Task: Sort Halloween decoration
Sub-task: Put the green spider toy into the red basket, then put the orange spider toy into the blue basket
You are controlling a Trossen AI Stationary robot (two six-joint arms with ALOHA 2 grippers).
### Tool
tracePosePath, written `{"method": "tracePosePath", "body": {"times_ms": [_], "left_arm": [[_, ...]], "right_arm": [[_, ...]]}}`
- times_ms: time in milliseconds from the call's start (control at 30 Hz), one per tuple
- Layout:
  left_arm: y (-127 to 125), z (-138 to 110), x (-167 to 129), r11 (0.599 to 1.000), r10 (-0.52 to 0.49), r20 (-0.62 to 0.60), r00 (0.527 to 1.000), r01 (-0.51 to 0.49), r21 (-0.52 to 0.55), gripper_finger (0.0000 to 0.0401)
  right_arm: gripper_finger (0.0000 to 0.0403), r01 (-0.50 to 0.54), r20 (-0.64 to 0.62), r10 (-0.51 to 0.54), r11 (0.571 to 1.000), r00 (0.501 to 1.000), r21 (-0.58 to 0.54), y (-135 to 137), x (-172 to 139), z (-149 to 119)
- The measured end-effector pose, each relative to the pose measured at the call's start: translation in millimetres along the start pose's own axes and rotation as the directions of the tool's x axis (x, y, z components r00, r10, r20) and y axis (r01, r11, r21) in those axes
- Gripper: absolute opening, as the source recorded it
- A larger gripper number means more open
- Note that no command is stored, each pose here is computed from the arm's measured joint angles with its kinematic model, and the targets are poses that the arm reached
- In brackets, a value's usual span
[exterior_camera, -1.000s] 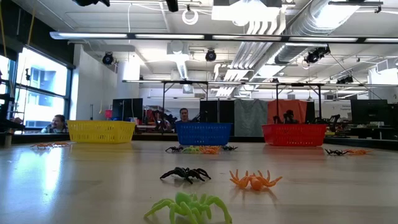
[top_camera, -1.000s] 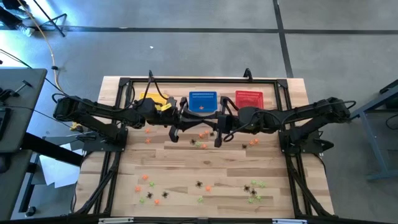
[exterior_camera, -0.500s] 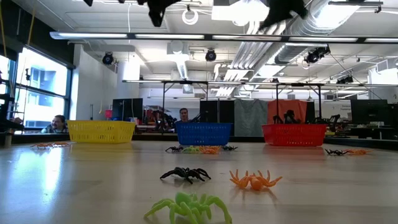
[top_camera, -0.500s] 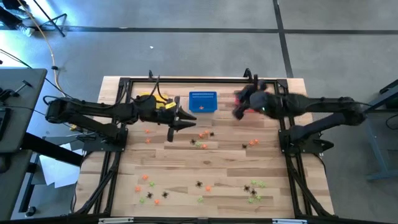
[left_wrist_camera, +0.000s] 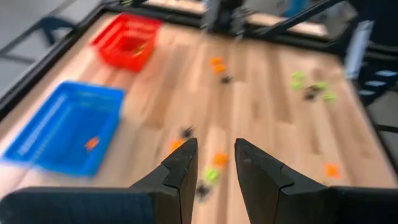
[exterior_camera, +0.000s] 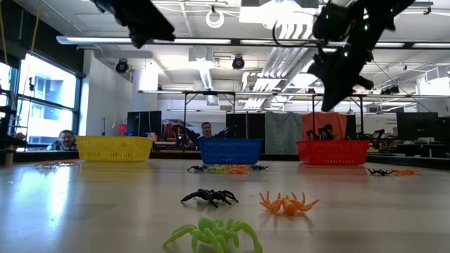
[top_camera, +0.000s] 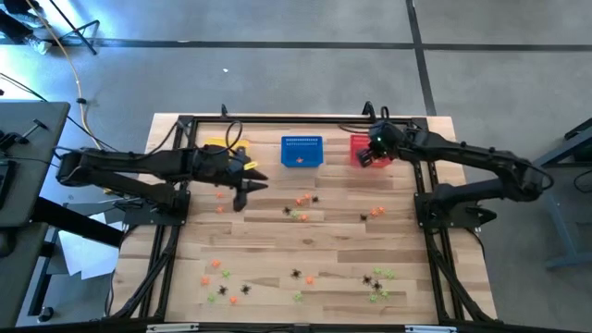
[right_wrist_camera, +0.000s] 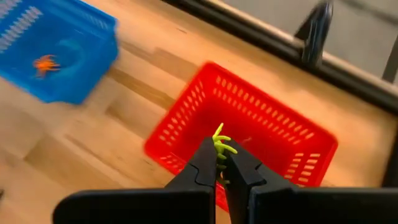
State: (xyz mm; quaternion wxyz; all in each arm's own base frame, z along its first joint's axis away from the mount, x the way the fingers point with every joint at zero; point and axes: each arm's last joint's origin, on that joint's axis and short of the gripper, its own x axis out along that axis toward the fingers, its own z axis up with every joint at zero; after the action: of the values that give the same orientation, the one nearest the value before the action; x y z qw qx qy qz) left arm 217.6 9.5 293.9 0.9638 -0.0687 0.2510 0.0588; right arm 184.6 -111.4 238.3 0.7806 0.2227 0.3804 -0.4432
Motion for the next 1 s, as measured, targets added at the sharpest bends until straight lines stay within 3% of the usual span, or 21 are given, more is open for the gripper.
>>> {"method": "tracePosePath", "body": {"times_ms": [200,467,833,1000], "left_arm": [[5.2,-6.1,-21.6,0.993,0.117,-0.029,0.993,-0.118,-0.025,0.0095],[6.4,-9.9,-27.3,0.990,0.135,-0.058,0.989,-0.136,-0.018,0.0094],[7.3,-12.1,-27.5,0.987,0.157,-0.078,0.985,-0.158,0.000,0.0094],[7.5,-12.1,-27.5,0.987,0.162,-0.077,0.984,-0.163,0.000,0.0094]], "right_arm": [[0.0000,0.001,-0.007,-0.001,0.997,1.000,0.075,-16.8,19.2,-6.9],[0.0006,-0.008,0.000,0.008,0.994,1.000,0.106,-22.4,25.8,-7.3],[0.0129,-0.009,-0.001,0.009,0.994,1.000,0.106,-22.3,25.9,-7.5],[0.0149,-0.009,-0.001,0.009,0.994,1.000,0.108,-22.3,25.9,-7.5]]}}
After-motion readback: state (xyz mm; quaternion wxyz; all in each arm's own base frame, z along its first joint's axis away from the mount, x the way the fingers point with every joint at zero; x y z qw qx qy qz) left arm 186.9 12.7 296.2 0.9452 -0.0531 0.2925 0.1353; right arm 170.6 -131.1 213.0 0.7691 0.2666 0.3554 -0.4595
